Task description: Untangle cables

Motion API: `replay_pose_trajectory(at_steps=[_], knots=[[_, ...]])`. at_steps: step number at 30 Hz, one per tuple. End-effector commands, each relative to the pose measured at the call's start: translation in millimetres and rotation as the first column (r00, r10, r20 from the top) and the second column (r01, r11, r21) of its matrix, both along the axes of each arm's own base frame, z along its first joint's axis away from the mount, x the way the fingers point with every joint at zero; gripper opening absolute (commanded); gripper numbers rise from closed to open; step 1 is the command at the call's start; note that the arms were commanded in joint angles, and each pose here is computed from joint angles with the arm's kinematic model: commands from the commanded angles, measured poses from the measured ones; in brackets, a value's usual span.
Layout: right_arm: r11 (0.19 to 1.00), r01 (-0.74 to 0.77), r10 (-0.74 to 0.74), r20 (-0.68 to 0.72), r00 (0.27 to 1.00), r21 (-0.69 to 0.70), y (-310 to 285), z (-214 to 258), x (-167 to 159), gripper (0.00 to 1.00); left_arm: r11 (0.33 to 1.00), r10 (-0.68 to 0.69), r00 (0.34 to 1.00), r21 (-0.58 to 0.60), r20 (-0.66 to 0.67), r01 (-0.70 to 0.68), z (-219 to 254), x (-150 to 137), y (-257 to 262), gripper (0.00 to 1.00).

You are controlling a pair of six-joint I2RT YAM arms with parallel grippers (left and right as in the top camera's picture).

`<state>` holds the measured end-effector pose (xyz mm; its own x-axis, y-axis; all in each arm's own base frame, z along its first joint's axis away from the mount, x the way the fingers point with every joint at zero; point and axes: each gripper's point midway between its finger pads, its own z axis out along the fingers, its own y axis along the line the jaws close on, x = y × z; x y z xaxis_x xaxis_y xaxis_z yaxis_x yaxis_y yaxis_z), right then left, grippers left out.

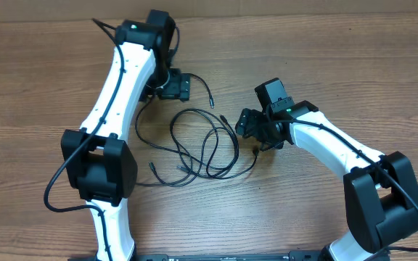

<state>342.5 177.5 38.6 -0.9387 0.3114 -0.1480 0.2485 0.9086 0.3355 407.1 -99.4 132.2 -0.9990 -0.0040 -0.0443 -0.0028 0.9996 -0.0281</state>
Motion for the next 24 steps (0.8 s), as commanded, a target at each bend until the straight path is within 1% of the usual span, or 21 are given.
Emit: replay_pose_trajectory(at_steps=[1,2,3,4,5,6,9,13,14,15,16,18,19,20,21,24], knots=[[1.0,0.004,-0.004,0.012,1.0,0.003,0.6,1.0,4.8,0.7,0.988,0.133,0.991,0.076,0.011,-0.134,-5.4,7.3,33.2,1.0],[1.0,0.004,-0.004,0.015,1.0,0.004,0.8,1.2,5.4,0.56,0.986,0.149,0.989,0.07,0.01,-0.149,-5.5,7.6,36.0,1.0],[1.0,0.004,-0.004,0.017,1.0,0.004,1.0,1.4,6.0,0.46,0.984,0.164,0.986,0.063,0.008,-0.165,-5.5,7.8,36.4,1.0],[1.0,0.004,-0.004,0.02,1.0,0.004,0.9,1.6,6.6,0.34,0.982,0.177,0.984,0.062,0.009,-0.177,-5.5,7.9,36.8,1.0],[1.0,0.005,-0.005,0.028,1.0,0.005,1.2,2.3,8.4,0.15,0.982,0.176,0.984,0.065,0.01,-0.176,-5.5,8.0,37.2,1.0],[1.0,0.005,-0.005,0.036,0.999,0.009,2.1,3.1,10.3,0.04,0.982,0.176,0.984,0.064,0.01,-0.176,-5.5,8.0,37.1,0.99],[1.0,0.002,-0.004,0.056,0.998,0.024,6.0,11.1,16.7,0.04,0.982,0.176,0.984,0.064,0.009,-0.176,-5.7,8.0,37.1,1.0],[0.982,-0.063,0.055,0.052,0.997,0.178,37.1,53.7,21.3,0.05,0.982,0.176,0.984,0.064,0.01,-0.176,-5.5,8.0,37.1,0.99],[0.974,-0.08,0.07,0.053,0.996,0.212,44.1,63.9,21.8,0.14,0.982,0.176,0.984,0.064,0.009,-0.176,-5.7,8.0,37.1,0.99],[0.966,-0.096,0.085,0.055,0.995,0.24,50.6,71.5,21.6,0.27,0.982,0.176,0.984,0.064,0.01,-0.176,-5.5,8.0,37.1,1.0],[0.958,-0.111,0.1,0.056,0.993,0.263,56.5,75.4,20.0,0.33,0.982,0.176,0.984,0.064,0.009,-0.176,-5.7,8.0,37.1,0.99],[0.955,-0.118,0.11,0.046,0.993,0.272,62.1,74.8,15.7,0.37,0.982,0.176,0.984,0.064,0.009,-0.176,-5.7,8.0,37.1,1.0],[0.958,-0.122,0.116,0.039,0.992,0.259,63.7,69.7,12.8,0.37,0.982,0.176,0.984,0.064,0.01,-0.176,-5.5,8.0,37.1,0.99],[0.964,-0.111,0.107,0.027,0.994,0.242,64.1,64.0,10.5,0.41,0.982,0.176,0.984,0.064,0.01,-0.176,-5.5,8.0,37.1,1.0],[0.974,-0.076,0.077,0.004,0.997,0.214,62.9,54.3,7.6,0.44,0.982,0.176,0.984,0.064,0.009,-0.176,-5.7,8.0,37.1,1.0],[0.987,0.016,-0.01,-0.036,0.999,0.161,63.8,32.8,1.9,0.45,0.982,0.176,0.984,0.064,0.009,-0.176,-5.7,8.0,37.1,1.0]])
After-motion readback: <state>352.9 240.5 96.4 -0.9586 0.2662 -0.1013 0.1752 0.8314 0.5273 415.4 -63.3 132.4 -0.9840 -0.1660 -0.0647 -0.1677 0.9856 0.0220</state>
